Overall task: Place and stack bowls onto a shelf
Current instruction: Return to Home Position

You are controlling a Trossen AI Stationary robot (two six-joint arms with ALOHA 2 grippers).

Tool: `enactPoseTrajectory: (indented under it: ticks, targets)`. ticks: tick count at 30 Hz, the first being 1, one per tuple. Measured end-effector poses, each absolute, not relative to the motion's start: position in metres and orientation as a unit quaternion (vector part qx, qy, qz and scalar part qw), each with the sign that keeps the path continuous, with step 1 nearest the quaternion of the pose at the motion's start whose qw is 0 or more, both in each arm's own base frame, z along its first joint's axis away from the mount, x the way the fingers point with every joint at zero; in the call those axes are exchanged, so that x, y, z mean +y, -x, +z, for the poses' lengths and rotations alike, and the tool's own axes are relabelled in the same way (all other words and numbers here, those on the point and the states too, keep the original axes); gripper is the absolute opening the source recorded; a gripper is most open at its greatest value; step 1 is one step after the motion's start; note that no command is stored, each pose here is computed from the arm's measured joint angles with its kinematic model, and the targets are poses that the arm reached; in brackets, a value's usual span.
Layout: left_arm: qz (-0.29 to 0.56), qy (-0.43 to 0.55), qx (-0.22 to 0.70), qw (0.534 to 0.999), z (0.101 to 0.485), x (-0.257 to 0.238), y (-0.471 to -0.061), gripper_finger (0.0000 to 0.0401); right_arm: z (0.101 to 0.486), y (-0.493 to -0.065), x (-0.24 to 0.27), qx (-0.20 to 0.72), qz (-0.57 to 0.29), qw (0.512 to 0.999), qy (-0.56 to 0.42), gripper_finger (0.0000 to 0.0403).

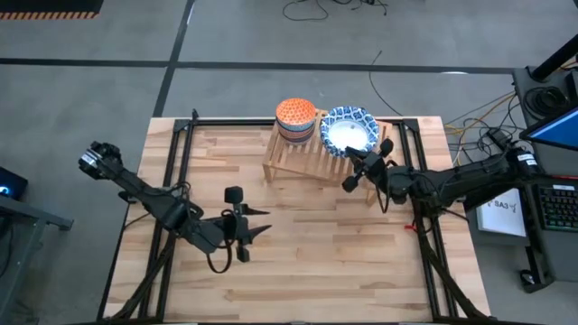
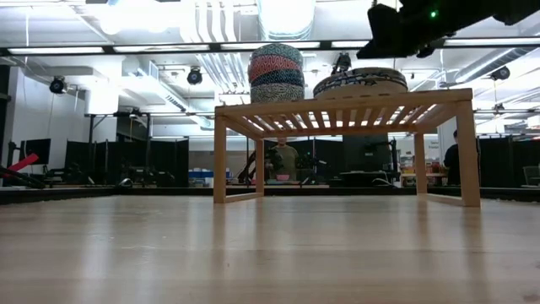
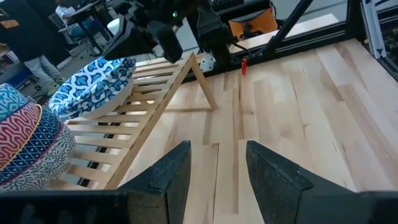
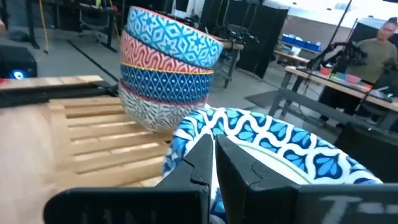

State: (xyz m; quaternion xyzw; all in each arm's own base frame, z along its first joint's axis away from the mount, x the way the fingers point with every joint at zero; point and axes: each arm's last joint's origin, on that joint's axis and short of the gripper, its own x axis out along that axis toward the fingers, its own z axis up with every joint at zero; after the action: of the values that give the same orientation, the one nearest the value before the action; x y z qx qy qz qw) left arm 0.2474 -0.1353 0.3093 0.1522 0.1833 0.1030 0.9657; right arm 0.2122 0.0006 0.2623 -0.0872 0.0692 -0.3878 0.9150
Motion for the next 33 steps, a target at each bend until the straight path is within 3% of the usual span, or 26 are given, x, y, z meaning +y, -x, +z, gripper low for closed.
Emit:
enactPoseTrajectory:
  ticks: [2, 12, 25, 33]
  targets:
    - [0.103, -0.152, 0.185, 0.965, 0.308, -0.136, -0.247, 0.0138, 0.265, -0.211, 0.004, 0.058, -0.371, 0.924, 0.076, 0.0009]
    - [0.089, -0.167, 0.223, 0.956, 0.275, -0.137, -0.228, 0.0137, 0.276, -0.200, 0.034, 0.019, -0.129, 0.985, 0.110, 0.0009]
    - [0.140, -0.136, 0.182, 0.964, 0.266, -0.073, -0.187, 0.0083, 0.274, -0.173, 0.000, -0.011, -0.087, 0.991, 0.097, 0.0009]
    - [0.100, -0.071, 0.128, 0.984, 0.241, -0.024, -0.158, 0.0024, 0.259, -0.146, -0.006, -0.006, -0.091, 0.993, 0.076, 0.0009]
